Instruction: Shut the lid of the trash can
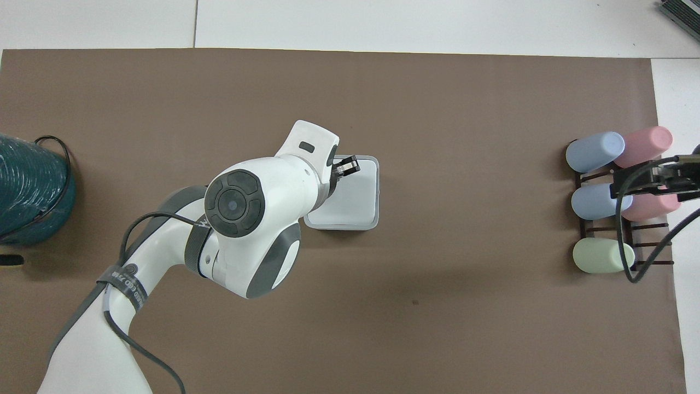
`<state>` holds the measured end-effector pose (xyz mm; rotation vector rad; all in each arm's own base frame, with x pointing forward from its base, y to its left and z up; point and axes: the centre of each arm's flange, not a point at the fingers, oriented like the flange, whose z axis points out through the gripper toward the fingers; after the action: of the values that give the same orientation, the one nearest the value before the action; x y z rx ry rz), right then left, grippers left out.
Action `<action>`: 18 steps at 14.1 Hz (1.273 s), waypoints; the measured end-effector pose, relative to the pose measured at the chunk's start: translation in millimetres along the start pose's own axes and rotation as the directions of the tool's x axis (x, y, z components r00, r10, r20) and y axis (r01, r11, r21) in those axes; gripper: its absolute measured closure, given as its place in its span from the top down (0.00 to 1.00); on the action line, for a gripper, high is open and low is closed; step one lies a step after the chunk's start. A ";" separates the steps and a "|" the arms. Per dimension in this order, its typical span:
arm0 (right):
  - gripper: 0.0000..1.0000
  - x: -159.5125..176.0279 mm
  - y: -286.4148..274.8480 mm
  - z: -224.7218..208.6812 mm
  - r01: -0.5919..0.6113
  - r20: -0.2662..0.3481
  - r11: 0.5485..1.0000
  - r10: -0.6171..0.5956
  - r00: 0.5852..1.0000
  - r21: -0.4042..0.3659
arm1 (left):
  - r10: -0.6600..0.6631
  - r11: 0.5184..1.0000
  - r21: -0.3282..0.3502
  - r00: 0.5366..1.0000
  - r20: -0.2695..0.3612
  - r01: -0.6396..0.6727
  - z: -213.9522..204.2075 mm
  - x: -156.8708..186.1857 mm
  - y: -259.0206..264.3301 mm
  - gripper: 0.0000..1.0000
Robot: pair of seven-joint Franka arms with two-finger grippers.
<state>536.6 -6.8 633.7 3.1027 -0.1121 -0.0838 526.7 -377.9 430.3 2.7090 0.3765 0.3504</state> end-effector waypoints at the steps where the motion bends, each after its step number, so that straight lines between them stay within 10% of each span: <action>1: 1.00 0.0 0.0 0.0 0.000 0.000 1.000 0.000 1.000 0.000 | -0.002 1.000 -0.001 1.000 -0.002 0.002 7.0 0.4 -1.6 0.01; 18: 1.00 0.0 0.0 0.0 0.000 0.000 1.000 0.000 1.000 0.000 | -0.003 1.000 0.010 1.000 0.009 0.003 23.3 1.3 -4.5 0.01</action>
<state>536.6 -6.7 633.7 3.1027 -0.1120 -0.0839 533.8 -381.4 407.9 2.7185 0.3810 0.3368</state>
